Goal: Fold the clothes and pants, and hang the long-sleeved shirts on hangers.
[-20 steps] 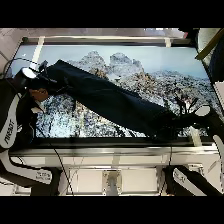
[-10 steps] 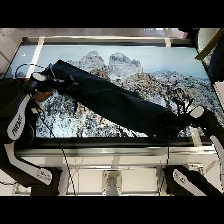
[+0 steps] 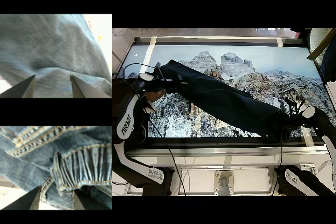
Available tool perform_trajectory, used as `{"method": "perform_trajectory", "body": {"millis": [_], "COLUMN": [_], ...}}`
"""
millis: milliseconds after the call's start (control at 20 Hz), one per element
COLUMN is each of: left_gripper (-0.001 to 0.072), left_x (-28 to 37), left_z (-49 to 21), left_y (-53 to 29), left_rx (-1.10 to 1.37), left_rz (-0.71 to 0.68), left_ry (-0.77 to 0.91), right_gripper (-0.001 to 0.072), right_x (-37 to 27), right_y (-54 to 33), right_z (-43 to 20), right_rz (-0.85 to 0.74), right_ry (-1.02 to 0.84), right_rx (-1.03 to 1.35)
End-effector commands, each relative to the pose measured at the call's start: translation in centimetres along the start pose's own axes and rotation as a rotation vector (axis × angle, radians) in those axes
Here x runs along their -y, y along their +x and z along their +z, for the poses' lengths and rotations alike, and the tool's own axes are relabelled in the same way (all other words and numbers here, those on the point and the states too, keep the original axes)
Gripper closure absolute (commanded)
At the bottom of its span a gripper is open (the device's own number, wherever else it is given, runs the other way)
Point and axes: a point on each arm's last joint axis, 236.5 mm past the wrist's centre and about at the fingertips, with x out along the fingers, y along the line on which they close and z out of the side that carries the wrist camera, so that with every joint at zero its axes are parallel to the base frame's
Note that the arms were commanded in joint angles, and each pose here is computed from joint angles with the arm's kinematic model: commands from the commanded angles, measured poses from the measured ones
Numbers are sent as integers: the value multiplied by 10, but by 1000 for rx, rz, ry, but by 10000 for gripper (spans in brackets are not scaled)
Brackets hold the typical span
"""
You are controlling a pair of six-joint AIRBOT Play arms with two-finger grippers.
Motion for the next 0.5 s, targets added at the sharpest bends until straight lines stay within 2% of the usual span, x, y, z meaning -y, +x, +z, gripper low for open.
{"method": "perform_trajectory", "body": {"millis": [0, 450], "left_gripper": [187, 187], "left_x": [-18, -26], "left_z": [1, -27], "left_y": [-12, 27], "left_rx": [-25, -102], "left_rz": [1, 37], "left_ry": [-21, 28], "right_gripper": [261, 260], "right_x": [2, 2], "right_y": [0, 0], "right_z": [2, 2], "right_rz": [-9, -9], "right_ry": [-7, -1], "right_rx": [8, 9]}}
